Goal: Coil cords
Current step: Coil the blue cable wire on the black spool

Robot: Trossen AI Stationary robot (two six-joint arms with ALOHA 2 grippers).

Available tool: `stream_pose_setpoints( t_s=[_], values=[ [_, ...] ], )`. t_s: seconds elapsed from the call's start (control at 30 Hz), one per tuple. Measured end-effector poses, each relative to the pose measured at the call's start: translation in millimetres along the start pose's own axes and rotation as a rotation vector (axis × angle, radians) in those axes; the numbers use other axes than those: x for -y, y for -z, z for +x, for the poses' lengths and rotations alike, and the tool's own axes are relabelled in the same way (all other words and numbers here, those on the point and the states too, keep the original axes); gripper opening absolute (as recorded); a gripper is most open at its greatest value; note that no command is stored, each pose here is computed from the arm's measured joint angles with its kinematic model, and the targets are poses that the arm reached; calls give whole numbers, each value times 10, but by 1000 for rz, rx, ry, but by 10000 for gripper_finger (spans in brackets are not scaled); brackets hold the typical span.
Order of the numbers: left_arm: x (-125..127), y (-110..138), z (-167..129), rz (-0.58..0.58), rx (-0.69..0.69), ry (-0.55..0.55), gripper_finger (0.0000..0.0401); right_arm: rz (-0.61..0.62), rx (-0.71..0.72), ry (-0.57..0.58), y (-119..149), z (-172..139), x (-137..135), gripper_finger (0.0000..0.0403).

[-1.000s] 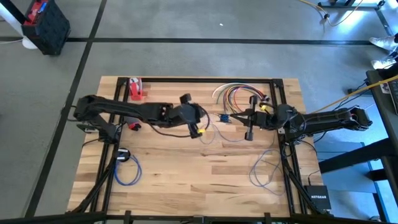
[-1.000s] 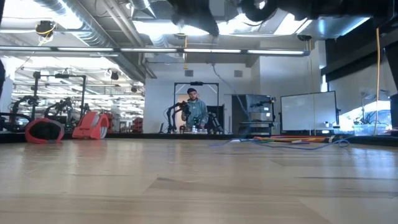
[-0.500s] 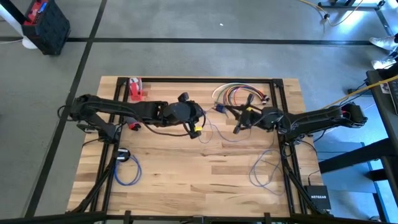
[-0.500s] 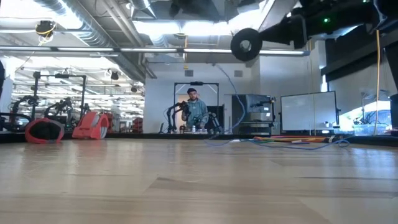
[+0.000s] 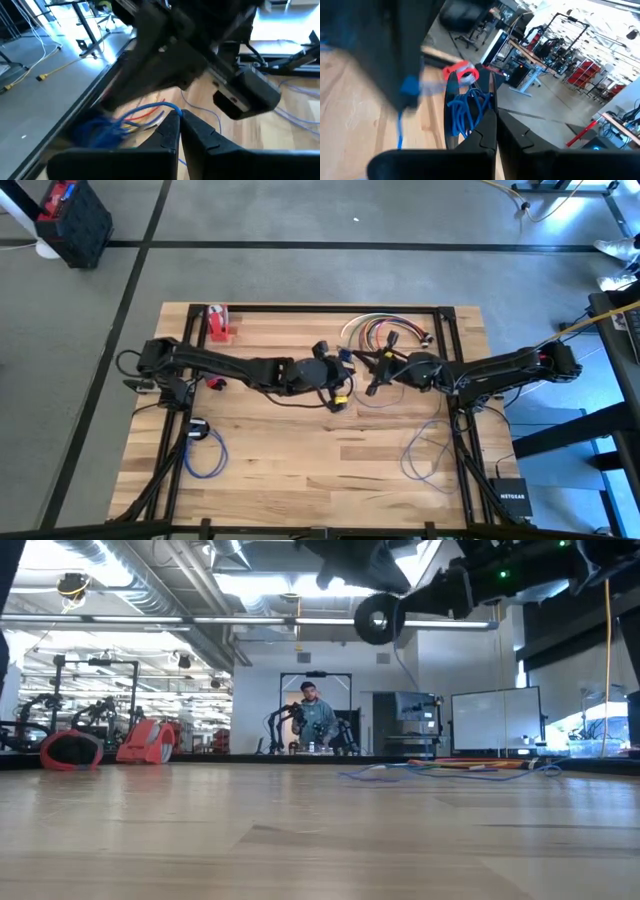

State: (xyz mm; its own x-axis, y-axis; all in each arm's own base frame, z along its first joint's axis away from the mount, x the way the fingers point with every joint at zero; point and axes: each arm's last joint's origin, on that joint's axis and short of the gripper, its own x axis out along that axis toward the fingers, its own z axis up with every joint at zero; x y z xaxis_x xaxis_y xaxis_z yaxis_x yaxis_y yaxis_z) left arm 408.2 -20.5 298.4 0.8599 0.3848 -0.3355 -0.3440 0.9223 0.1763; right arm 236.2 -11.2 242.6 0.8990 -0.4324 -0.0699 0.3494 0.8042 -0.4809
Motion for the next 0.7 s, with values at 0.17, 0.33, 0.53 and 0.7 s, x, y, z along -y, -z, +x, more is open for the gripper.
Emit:
stream_pose_setpoints(
  t_s=[0.17, 0.33, 0.53, 0.7],
  values=[
    [-33, 32, 49, -21, -14, -12, 4, 92, 86, 2, -88, -16, 42, 7],
    [-22, 61, 81, -15, -22, -16, 5, 155, 177, 20, -178, -36, 89, 7],
    [-47, 54, 100, -6, -15, -30, 3, 197, 255, -5, -354, -79, 183, 7],
    [-72, 44, 104, 18, -18, -34, 2, 223, 301, -21, -456, -126, 251, 7]
  ],
)
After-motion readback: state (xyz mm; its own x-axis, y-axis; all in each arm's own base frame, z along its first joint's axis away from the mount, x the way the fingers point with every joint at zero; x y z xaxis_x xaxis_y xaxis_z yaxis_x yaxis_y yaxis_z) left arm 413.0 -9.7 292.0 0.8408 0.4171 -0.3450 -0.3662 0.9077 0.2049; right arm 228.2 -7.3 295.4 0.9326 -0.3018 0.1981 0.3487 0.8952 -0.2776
